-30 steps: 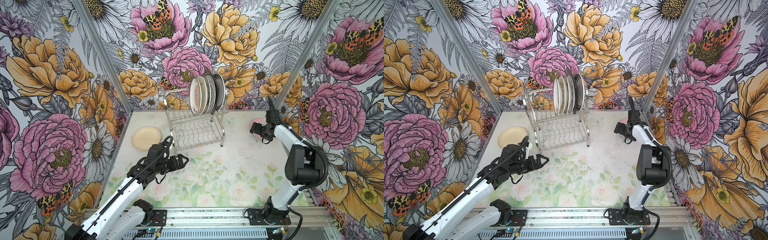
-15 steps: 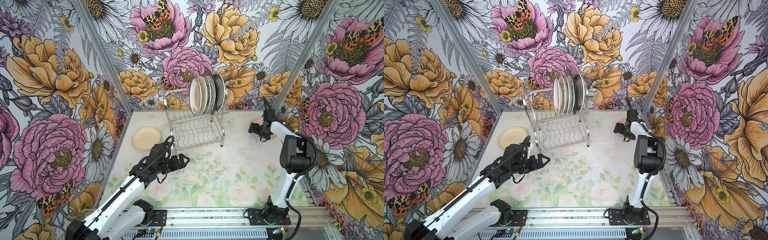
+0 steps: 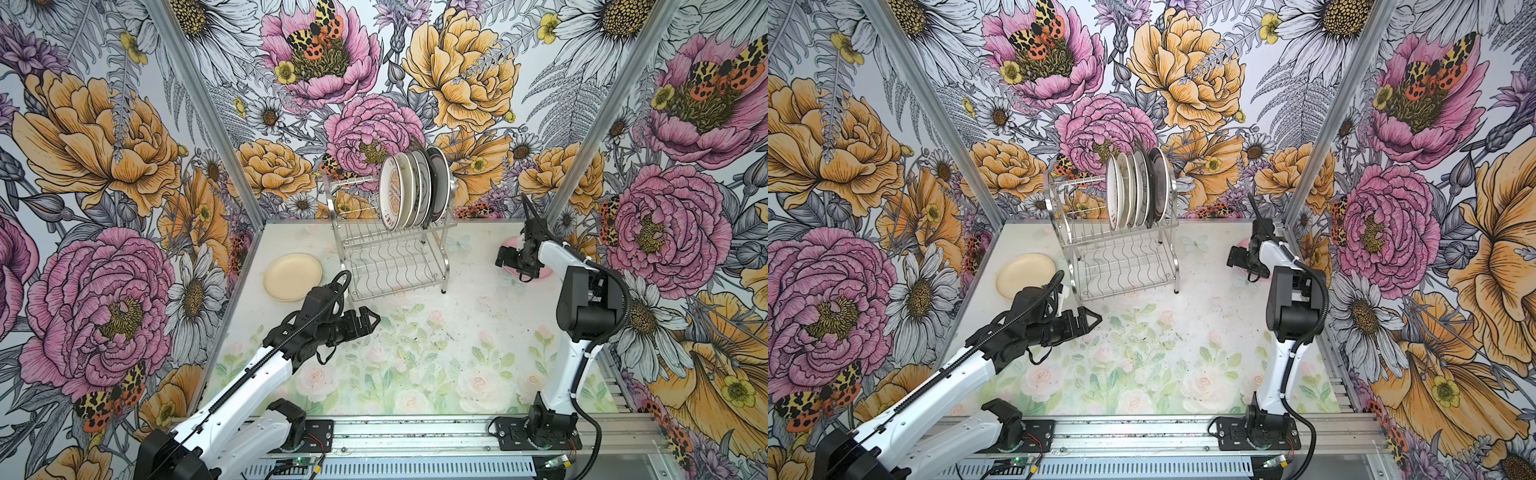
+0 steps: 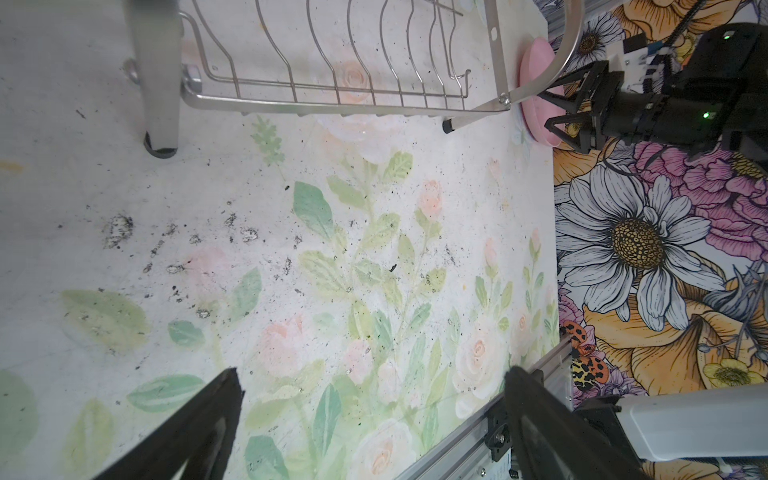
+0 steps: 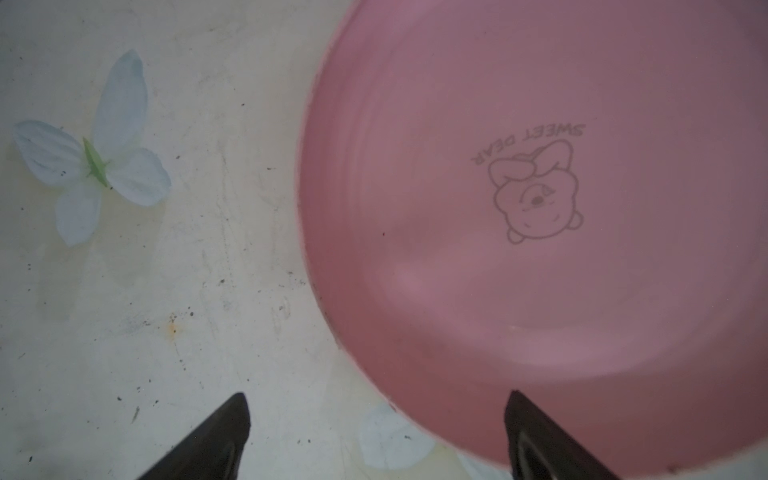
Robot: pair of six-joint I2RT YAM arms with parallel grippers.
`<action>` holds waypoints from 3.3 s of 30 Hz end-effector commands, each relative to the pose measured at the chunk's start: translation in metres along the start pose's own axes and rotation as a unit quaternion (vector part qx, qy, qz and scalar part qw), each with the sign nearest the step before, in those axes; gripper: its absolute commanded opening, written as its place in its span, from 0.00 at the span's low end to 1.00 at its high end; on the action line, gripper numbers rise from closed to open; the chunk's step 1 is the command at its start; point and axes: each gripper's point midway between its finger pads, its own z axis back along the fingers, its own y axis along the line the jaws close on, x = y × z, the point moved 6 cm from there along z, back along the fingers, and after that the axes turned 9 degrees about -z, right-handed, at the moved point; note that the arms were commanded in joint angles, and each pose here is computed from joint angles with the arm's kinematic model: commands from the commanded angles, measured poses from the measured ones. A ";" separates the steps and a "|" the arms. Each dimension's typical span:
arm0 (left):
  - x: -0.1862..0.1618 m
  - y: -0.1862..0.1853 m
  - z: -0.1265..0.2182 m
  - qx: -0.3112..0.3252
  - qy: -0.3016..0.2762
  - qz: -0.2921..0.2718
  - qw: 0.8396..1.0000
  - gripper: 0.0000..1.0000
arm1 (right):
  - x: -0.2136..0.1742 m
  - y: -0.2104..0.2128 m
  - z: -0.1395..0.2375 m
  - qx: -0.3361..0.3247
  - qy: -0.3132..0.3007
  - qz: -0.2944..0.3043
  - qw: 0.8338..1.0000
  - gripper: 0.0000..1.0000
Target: Load the plates into the dish rack
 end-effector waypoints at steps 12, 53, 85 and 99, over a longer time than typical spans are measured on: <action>0.012 -0.008 -0.001 -0.009 -0.022 -0.007 1.000 0.99 | -0.005 -0.003 -0.004 -0.002 0.017 0.029 0.999 0.96; 0.018 -0.004 0.001 -0.017 -0.026 -0.013 0.999 0.99 | -0.042 0.017 0.007 0.009 0.055 0.091 0.994 0.94; 0.013 0.008 0.014 -0.044 -0.038 -0.008 0.998 0.99 | -0.147 0.056 0.038 0.019 0.132 0.191 0.972 0.92; 0.007 0.010 0.022 -0.049 -0.043 -0.008 0.998 0.99 | -0.228 0.078 0.063 0.028 0.160 0.240 0.957 0.92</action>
